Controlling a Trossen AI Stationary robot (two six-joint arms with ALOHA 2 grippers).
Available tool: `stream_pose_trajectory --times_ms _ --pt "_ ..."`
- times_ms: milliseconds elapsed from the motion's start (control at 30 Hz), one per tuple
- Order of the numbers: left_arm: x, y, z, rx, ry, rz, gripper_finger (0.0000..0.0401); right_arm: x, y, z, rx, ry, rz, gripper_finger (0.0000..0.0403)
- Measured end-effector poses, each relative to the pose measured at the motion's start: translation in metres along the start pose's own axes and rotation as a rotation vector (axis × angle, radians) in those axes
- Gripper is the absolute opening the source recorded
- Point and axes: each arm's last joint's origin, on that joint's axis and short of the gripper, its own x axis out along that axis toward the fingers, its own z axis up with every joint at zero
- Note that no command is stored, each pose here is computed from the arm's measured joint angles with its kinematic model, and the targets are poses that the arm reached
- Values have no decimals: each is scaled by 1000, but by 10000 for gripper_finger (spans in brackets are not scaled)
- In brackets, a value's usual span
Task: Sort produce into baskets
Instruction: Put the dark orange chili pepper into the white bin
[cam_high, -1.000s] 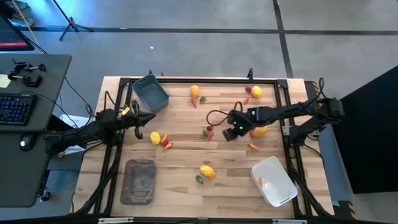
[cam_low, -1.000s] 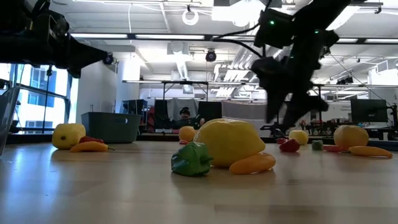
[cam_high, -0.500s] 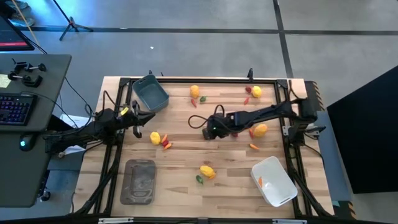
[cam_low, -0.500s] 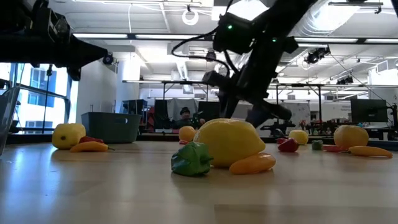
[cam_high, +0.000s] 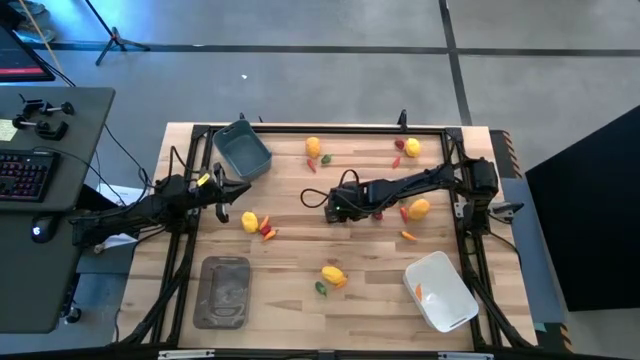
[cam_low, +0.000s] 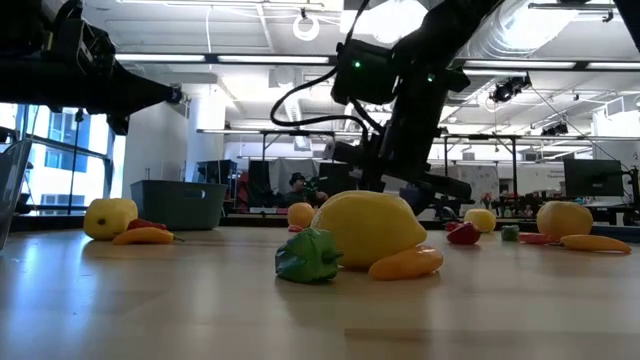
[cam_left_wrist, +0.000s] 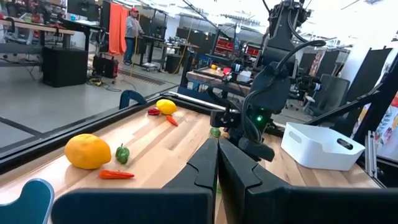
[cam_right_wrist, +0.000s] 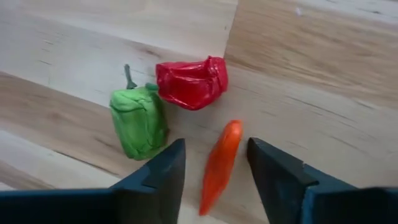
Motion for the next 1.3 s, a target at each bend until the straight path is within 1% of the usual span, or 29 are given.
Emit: stream_pose_trajectory --times_ms 133,300,367,467,600,633,733,800,900,1100,1200,1300 --pt "0 0 0 0 0 0 0 0 -1 0 -27 12 -5 107" --pt "0 0 0 0 0 0 0 -3 -1 -1 -81 51 11 26" --pt "0 0 0 0 -3 -1 0 -6 -1 -1 -104 81 34 9" --pt "0 0 0 -8 -5 -1 0 -17 2 0 -136 116 88 14" --pt "0 1 1 -133 -11 23 0 -43 6 -2 -194 105 172 9" --pt "0 1 0 -148 -9 25 0 -53 7 -3 -211 99 197 6" --pt "0 1 -2 -138 11 30 0 -81 8 -9 -254 86 275 4" --pt "0 1 -3 -138 23 34 0 -100 5 -15 -276 86 297 4" --pt "1 2 -3 -137 27 39 0 -125 -8 -27 -317 136 264 4" --pt "1 3 -2 -115 6 88 0 -169 -51 -52 -389 312 74 4" --pt "1 4 -2 -91 -2 117 0 -187 -68 -61 -417 373 34 4" --pt "1 4 -2 -91 -2 136 0 -204 -81 -69 -438 394 29 4"
